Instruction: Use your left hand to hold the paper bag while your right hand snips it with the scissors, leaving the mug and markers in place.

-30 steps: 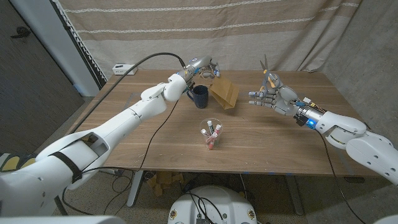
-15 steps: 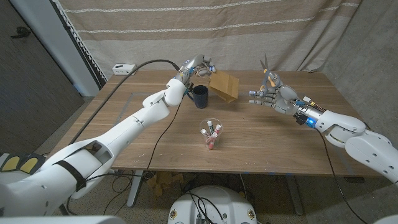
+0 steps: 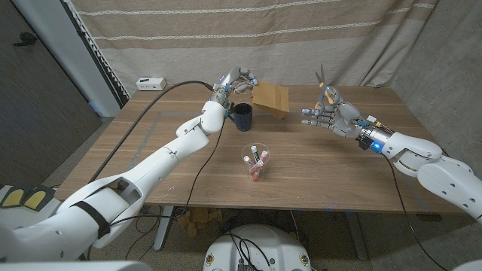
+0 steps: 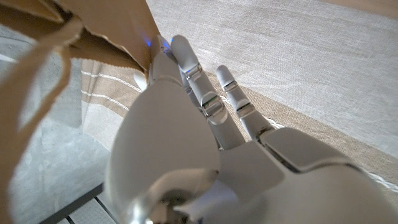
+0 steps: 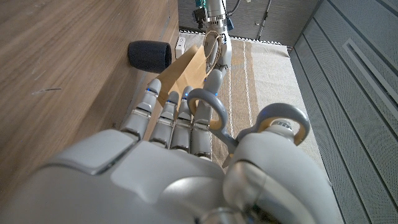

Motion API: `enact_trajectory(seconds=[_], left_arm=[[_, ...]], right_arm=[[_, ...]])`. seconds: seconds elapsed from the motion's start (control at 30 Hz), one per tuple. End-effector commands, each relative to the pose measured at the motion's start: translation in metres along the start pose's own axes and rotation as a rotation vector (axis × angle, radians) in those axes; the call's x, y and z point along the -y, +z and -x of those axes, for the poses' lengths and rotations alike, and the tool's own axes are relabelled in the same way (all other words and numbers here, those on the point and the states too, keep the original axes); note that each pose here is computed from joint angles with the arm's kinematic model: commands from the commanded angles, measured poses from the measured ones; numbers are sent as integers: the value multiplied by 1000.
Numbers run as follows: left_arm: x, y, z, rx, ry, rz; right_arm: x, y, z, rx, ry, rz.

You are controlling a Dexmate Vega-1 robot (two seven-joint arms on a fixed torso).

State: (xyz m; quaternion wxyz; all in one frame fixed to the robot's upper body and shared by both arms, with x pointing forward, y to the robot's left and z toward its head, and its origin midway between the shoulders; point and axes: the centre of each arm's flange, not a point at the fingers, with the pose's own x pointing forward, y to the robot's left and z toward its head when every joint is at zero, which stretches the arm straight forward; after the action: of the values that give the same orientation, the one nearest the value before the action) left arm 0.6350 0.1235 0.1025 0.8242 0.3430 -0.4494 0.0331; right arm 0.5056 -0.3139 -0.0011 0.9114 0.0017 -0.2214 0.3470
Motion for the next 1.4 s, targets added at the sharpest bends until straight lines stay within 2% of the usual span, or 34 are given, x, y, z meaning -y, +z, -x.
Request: enact_trajectory(seconds=[0.03,0.2,0.47,1.0,1.4], left_arm=[[9,-11,7,-73,80,162],[16,-14,9,-101,123,209],[23,-15,8,-113,164,247],[27,-16,6,-124,234,318],[33,-15,-3,-125,280,353]], right_arm=[[1,-2,-1,-9,-4,-12],[1,-4,-1,-14,2,-16],[1,-5,-3,-23,10,-24],[1,-3,-6,-33,25,-17],[-2,2,-6,-45,49,-6]])
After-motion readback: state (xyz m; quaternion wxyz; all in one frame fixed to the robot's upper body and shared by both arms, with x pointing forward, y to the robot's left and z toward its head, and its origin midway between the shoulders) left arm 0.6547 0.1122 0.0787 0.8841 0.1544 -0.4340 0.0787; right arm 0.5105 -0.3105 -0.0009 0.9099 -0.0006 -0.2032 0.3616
